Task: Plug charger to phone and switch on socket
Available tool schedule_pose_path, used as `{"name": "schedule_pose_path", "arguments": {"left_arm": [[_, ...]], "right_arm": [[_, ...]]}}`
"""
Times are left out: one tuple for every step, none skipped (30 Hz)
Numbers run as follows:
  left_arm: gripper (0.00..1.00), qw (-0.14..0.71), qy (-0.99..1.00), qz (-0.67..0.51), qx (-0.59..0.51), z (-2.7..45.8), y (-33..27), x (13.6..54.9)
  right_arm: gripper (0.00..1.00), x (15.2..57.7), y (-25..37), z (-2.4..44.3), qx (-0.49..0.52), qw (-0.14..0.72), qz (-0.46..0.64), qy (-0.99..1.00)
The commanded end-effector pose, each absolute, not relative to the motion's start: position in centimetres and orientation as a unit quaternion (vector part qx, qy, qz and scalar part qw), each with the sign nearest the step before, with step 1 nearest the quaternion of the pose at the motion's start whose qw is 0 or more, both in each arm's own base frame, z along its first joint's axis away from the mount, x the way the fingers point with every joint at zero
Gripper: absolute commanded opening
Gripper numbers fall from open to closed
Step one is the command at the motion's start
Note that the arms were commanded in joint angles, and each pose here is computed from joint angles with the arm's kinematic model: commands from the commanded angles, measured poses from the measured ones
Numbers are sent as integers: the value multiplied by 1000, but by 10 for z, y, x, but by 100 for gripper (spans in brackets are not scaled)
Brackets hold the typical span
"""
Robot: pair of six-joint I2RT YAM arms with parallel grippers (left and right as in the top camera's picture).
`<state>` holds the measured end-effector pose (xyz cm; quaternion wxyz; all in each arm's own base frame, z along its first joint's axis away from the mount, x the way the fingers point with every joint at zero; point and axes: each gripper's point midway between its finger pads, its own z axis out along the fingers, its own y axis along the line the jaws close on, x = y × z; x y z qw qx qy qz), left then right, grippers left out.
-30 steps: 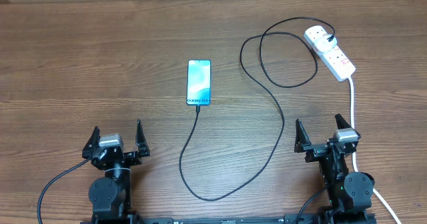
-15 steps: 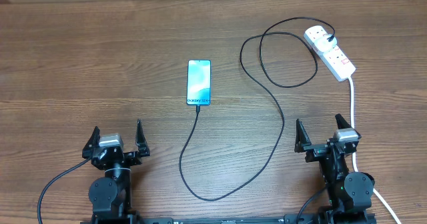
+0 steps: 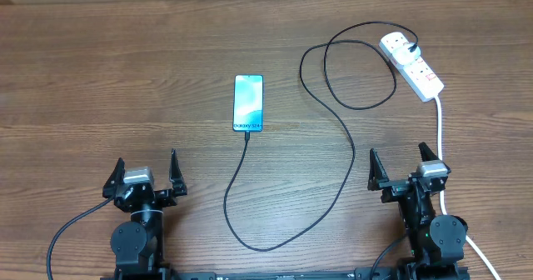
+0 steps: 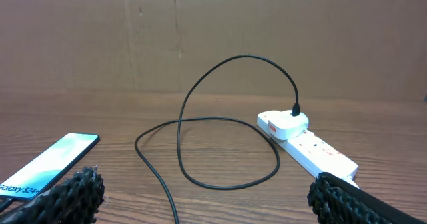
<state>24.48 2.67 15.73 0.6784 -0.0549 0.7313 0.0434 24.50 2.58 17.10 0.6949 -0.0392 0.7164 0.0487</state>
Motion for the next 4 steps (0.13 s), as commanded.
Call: {"name": "schedule_pose_path", "arguments": {"left_arm": [[100, 681, 729, 51, -49, 158, 28, 244], [100, 680, 729, 51, -49, 158, 28, 244], [100, 681, 729, 51, -49, 158, 28, 244], [100, 680, 729, 51, -49, 158, 28, 244]], "right_arm": [[100, 245, 25, 170, -37, 698, 49, 714], [100, 245, 25, 170, -37, 698, 49, 714], [100, 245, 25, 170, -37, 698, 49, 714], [100, 245, 25, 170, -37, 698, 49, 714]]}}
